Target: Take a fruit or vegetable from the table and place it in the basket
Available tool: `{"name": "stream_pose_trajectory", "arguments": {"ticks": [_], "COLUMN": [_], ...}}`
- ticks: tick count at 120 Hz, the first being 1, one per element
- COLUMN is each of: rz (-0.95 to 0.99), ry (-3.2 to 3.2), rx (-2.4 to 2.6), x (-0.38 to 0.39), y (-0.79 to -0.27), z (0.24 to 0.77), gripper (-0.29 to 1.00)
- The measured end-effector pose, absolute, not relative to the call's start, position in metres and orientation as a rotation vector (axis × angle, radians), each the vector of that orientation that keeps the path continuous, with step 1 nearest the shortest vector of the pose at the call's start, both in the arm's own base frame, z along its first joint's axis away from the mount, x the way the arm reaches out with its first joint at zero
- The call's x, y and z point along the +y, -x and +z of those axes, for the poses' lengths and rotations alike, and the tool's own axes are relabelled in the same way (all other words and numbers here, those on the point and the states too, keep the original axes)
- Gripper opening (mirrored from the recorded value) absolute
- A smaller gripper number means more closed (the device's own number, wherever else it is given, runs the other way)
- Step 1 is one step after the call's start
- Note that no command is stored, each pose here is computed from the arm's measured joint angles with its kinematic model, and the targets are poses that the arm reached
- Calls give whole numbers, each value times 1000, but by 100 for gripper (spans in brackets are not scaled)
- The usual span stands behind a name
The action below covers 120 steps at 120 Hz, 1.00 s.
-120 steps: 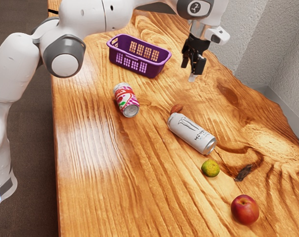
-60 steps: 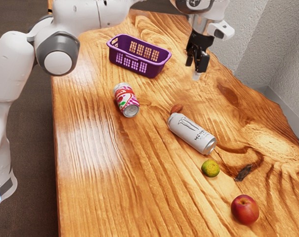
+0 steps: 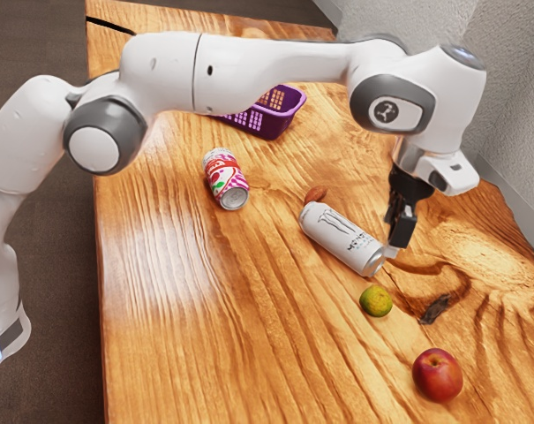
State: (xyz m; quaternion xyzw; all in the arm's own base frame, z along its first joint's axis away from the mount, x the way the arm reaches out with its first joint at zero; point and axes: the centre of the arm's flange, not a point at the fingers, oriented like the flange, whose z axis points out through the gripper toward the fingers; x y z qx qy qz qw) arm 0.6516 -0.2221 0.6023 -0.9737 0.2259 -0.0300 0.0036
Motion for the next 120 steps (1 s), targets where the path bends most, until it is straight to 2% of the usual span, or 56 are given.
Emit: {"name": "stream_pose_trajectory", "arguments": {"ticks": [20,48,104,120], "rz": [-44,54,-33,-30], "ry": [3025,3039,3048,3043], "rx": [668,654,669,699], "x": [-219,-218,-202,-205], "y": [-640,-651,-692,-703], "z": [596,551,500,471], "gripper": [70,70,70,70]}}
